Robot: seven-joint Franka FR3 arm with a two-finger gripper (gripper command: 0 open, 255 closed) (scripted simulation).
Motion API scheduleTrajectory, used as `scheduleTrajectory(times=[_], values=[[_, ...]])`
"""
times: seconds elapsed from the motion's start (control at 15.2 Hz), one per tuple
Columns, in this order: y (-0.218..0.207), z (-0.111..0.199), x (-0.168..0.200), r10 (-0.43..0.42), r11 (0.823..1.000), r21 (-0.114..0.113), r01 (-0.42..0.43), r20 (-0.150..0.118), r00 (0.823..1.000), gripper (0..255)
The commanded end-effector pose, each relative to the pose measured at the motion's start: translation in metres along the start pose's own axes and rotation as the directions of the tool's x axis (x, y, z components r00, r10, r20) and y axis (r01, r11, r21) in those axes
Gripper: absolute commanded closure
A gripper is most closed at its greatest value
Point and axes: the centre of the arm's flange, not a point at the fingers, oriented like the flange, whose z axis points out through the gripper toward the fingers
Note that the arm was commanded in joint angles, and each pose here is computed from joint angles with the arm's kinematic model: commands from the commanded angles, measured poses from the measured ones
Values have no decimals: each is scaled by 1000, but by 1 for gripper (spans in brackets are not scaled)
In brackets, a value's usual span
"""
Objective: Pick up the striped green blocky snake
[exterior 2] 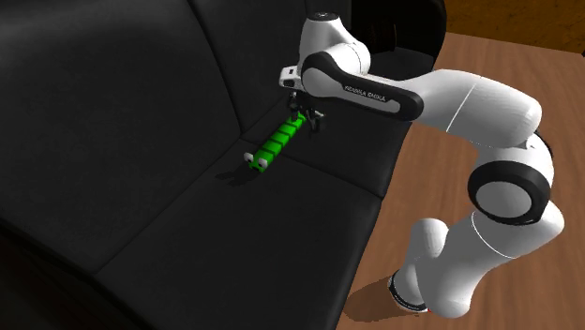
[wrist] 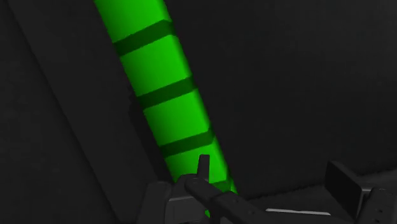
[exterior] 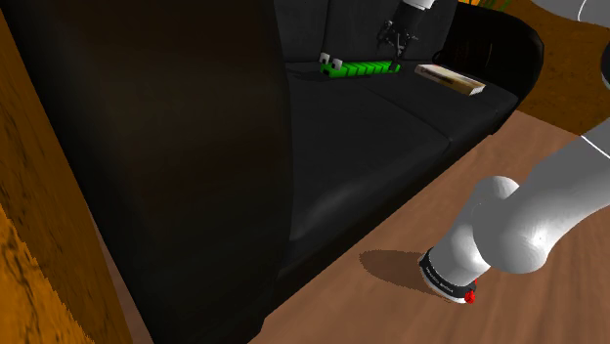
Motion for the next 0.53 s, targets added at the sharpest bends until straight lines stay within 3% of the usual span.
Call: scheduleTrajectory(times=[0.0,0.2,0.46], values=[[27,0,2,-125,992,2,125,-2,992,0],[67,2,12,-289,957,8,289,-8,957,0],[65,17,11,-290,957,8,290,-8,957,0]])
